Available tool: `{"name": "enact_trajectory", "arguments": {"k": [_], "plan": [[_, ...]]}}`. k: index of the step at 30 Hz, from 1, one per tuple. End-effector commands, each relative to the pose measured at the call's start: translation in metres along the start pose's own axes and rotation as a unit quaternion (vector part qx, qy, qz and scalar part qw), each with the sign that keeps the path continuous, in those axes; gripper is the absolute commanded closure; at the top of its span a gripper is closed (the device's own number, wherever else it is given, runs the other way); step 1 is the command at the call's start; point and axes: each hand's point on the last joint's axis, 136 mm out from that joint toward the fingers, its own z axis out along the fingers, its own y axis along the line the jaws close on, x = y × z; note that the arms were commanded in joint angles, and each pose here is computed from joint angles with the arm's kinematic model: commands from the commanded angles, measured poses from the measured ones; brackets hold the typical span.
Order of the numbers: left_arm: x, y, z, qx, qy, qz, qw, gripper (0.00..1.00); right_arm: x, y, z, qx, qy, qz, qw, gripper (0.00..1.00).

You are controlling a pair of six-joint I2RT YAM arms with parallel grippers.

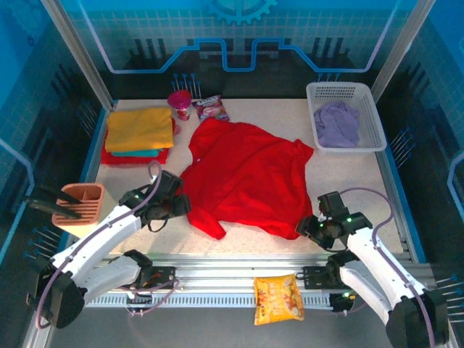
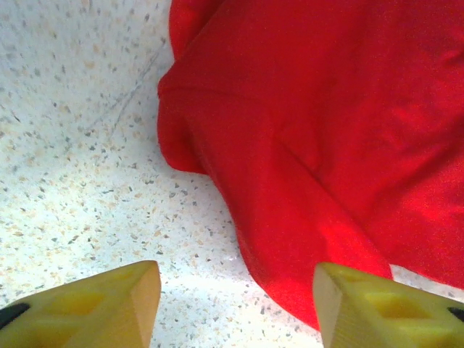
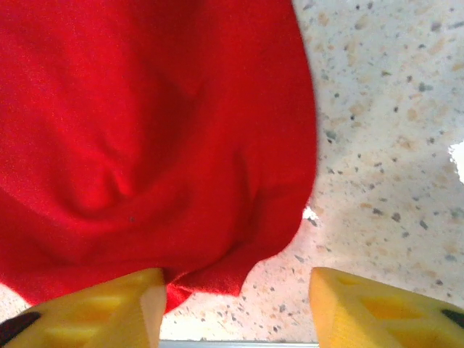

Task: Fold and stack the t-shirts

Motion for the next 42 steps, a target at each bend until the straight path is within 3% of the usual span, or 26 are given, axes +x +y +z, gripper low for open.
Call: {"name": "enact_trajectory", "arguments": {"k": [1,5,10,14,17,19,21,25,36,42], "plan": [[-0.005,0.003,0.010,0.016,-0.004,-0.055,0.998,0.45,-0.006,0.011,0.004,-0.028,-0.002,0.005,1.000,0.50],[-0.008,0.015,0.033,0.026,0.023,-0.100,0.994,0.46,-0.007,0.016,0.013,-0.039,0.006,0.003,0.999,0.54],[-0.016,0.009,0.060,0.034,0.024,-0.098,0.994,0.48,-0.017,0.025,0.020,-0.057,-0.004,0.000,0.998,0.58],[-0.015,0.006,0.078,0.037,0.031,-0.099,0.994,0.53,-0.020,0.029,0.024,-0.065,-0.009,0.002,0.998,0.69],[-0.019,0.009,0.084,0.035,0.010,-0.105,0.994,0.62,-0.026,0.028,0.024,-0.062,-0.023,0.000,0.998,0.77],[-0.023,0.010,0.085,0.036,-0.001,-0.109,0.993,0.76,-0.031,0.032,0.020,-0.066,-0.028,-0.001,0.997,0.85],[-0.029,0.011,0.079,0.029,-0.002,-0.101,0.994,0.89,-0.036,0.034,0.012,-0.061,-0.034,-0.005,0.998,0.93],[-0.039,0.007,0.059,0.027,0.015,-0.075,0.997,1.00,-0.046,0.032,-0.013,-0.045,-0.048,-0.010,0.998,1.00],[-0.068,0.004,-0.062,-0.007,0.040,0.008,0.999,1.00,-0.086,0.023,-0.125,-0.020,-0.149,-0.021,0.988,1.00],[-0.051,0.003,-0.055,-0.001,0.090,0.022,0.996,1.00,-0.086,0.024,-0.118,-0.041,-0.110,-0.009,0.993,1.00]]}}
